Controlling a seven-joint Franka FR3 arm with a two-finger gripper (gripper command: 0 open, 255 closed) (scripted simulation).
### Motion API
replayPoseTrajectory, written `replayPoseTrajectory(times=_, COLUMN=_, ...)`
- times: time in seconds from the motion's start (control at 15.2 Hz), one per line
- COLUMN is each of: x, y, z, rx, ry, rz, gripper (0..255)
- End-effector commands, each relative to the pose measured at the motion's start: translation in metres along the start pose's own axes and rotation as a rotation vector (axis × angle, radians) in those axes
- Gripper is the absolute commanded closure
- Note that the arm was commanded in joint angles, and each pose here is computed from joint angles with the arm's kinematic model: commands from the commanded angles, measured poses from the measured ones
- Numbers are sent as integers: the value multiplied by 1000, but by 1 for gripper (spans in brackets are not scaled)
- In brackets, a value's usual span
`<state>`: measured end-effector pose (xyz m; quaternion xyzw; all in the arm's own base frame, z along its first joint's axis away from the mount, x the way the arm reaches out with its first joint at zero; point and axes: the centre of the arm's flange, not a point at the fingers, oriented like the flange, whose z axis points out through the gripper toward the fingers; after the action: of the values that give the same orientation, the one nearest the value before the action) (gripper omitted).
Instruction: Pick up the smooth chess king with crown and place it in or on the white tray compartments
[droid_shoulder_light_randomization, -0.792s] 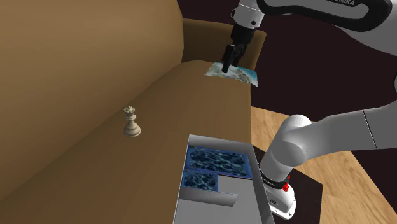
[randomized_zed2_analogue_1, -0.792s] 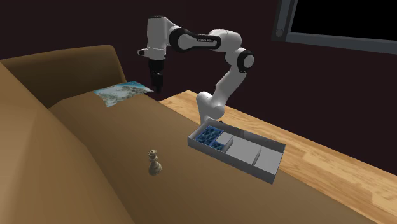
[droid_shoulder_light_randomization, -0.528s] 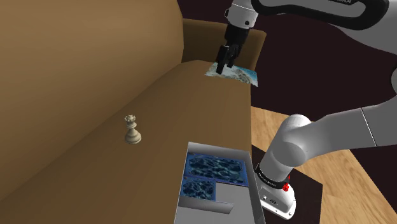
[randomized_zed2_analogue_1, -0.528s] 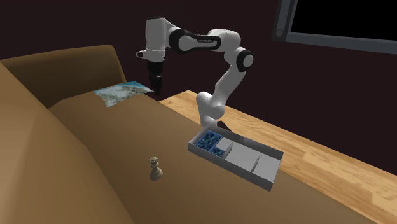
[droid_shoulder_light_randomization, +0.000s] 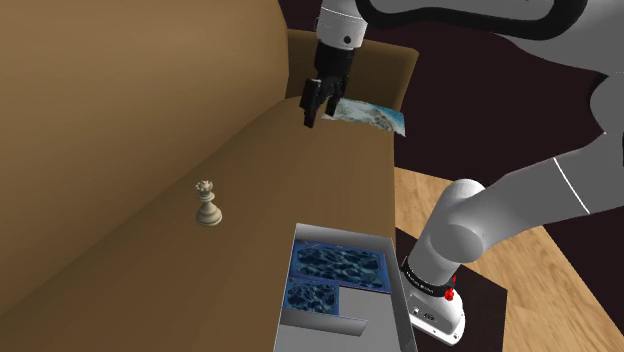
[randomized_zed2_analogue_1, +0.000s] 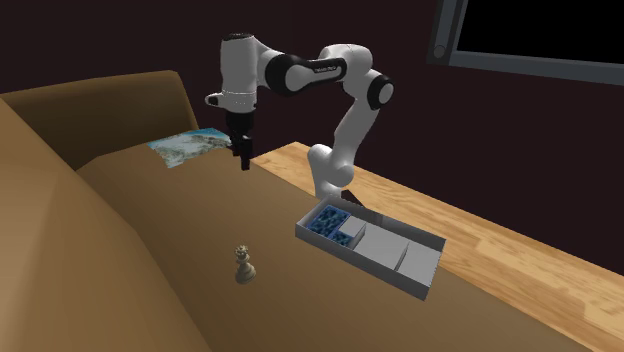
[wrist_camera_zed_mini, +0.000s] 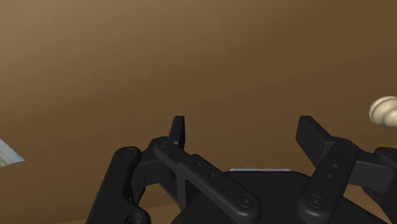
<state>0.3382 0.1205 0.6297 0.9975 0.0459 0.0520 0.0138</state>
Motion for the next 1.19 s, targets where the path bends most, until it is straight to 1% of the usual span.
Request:
replayPoseTrajectory(times=0.0, x=10, y=-25, z=3, rx=5, ry=-6, rz=-6, gripper=0)
replayPoseTrajectory(times=1.12, x=87, y=-232, z=29, rx=36, ry=-55, rz=-57, gripper=0)
